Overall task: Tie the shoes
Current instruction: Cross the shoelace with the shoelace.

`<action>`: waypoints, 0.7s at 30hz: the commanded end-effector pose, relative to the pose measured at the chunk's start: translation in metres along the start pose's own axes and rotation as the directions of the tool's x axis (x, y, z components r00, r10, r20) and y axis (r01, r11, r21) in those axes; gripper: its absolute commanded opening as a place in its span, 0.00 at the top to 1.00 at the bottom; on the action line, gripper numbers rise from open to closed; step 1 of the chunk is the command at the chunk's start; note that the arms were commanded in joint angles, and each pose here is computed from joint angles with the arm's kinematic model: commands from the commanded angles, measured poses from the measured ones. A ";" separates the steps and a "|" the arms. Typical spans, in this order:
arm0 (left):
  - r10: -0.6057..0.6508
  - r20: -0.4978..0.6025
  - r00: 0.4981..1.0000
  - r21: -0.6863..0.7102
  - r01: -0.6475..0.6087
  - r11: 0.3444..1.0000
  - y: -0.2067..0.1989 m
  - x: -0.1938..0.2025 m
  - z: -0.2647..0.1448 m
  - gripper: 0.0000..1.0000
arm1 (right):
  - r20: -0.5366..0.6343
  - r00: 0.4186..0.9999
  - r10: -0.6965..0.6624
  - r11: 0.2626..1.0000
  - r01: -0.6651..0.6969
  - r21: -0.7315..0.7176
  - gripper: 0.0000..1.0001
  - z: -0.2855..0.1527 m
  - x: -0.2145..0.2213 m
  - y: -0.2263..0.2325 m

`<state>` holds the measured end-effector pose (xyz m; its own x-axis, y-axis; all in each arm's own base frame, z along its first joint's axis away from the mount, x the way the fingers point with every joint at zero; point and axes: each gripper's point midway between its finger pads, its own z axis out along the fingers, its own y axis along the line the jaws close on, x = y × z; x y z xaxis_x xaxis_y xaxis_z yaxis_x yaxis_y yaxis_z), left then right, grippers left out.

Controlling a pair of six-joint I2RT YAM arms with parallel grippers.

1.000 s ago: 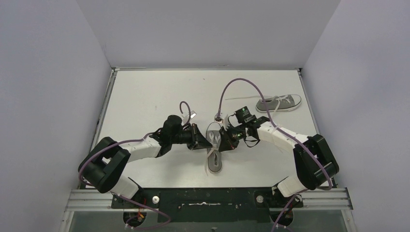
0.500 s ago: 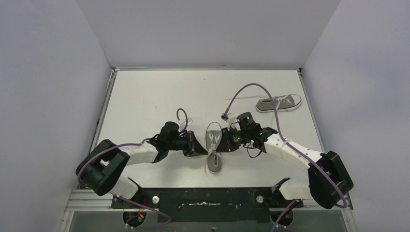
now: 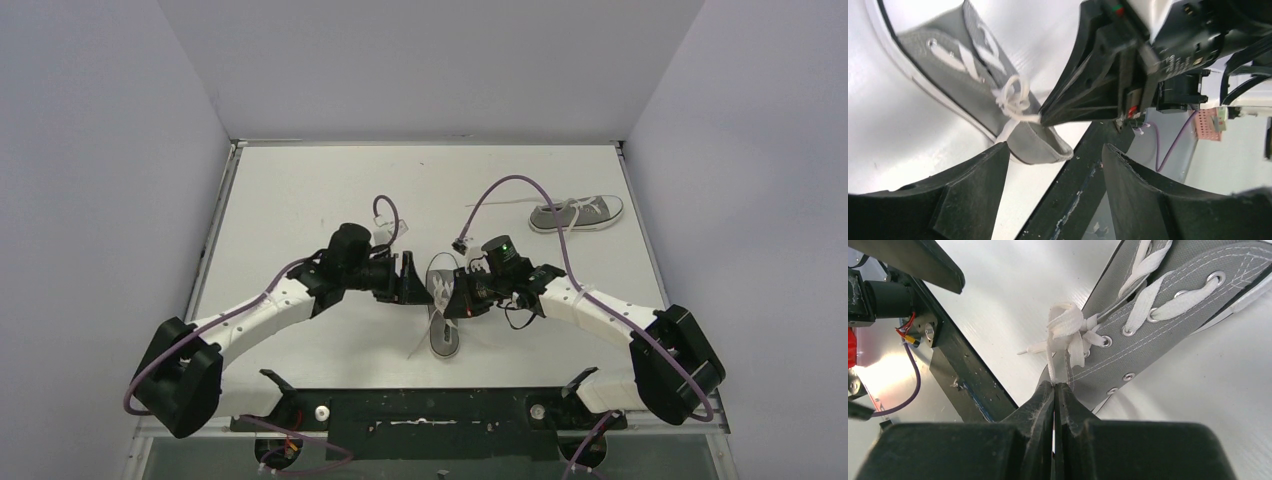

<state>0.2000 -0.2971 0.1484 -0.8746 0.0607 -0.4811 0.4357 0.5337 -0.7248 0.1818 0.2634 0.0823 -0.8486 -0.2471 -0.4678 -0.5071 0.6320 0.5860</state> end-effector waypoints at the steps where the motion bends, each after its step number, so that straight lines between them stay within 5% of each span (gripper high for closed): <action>1: 0.140 -0.052 0.989 0.029 -0.138 0.990 -0.004 -0.017 0.009 0.34 | 0.062 0.998 -0.025 1.000 0.025 -0.001 1.00 0.001 -0.018 0.005; 8: 0.171 -0.075 0.982 0.038 -0.168 0.985 0.002 -0.046 0.044 0.41 | 0.072 0.997 -0.024 1.000 0.025 -0.003 1.00 0.001 -0.020 0.008; 12: 0.107 -0.064 0.992 0.106 -0.099 0.989 -0.006 -0.054 0.053 0.79 | 0.073 0.997 -0.029 1.000 0.029 -0.004 1.00 0.001 -0.020 0.010; 17: 0.096 0.036 0.995 0.023 -0.097 0.995 -0.007 -0.068 0.034 0.76 | 0.076 0.997 -0.029 1.000 0.029 -0.002 1.00 0.001 -0.020 0.010; 21: 0.070 0.096 0.993 0.091 -0.079 0.993 -0.028 -0.077 0.026 0.85 | 0.078 0.997 -0.027 1.000 0.027 0.001 1.00 0.001 -0.019 0.009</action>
<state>0.2512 -0.3292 0.1382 -0.8708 0.1215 -0.4764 0.4606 0.5404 -0.7041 0.1830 0.2656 0.0819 -0.8519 -0.2335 -0.4687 -0.4963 0.6456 0.5804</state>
